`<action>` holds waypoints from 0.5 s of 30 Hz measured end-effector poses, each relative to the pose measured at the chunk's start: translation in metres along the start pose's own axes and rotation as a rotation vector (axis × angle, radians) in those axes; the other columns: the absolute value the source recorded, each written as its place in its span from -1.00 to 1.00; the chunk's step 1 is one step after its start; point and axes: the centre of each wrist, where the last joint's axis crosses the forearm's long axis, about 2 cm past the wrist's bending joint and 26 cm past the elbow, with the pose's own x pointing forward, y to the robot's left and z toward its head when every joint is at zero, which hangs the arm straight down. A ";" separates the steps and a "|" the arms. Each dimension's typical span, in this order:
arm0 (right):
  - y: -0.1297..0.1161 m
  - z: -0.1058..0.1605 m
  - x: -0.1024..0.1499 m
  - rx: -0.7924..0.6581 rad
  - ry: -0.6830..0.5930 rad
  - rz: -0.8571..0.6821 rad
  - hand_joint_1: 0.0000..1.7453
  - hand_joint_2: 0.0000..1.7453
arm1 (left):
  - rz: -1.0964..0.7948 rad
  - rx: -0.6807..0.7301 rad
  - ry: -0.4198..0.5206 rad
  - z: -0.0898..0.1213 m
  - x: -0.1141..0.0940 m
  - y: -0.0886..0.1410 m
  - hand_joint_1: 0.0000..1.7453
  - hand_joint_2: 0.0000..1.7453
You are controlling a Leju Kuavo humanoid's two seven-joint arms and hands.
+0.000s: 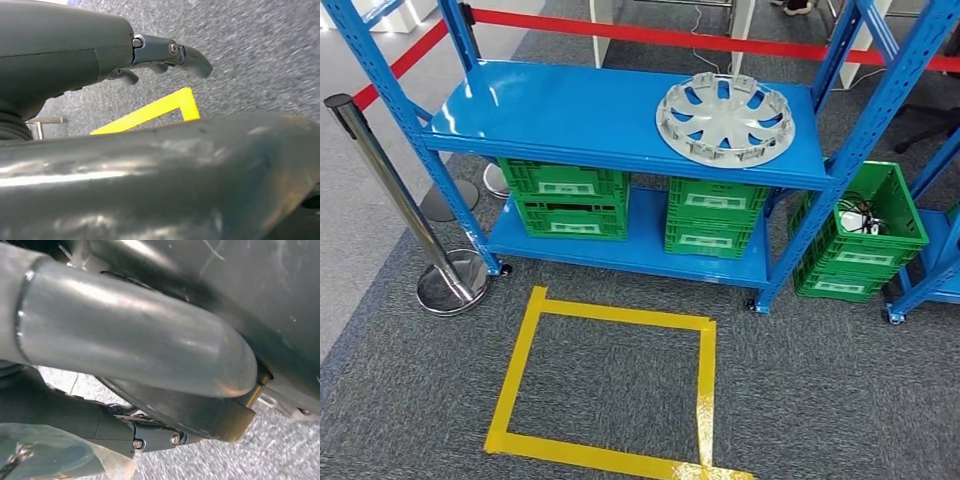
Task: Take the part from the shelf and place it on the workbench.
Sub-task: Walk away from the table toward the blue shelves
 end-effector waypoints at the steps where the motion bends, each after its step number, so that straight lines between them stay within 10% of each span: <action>1: 0.000 0.000 -0.001 0.001 0.004 0.000 -1.00 -1.00 | 0.000 0.000 0.000 0.000 0.000 0.000 -1.00 -1.00; 15: 0.004 0.000 -0.007 0.009 0.016 0.000 -1.00 -1.00 | 0.000 -0.002 0.003 0.000 -0.002 -0.001 -1.00 -1.00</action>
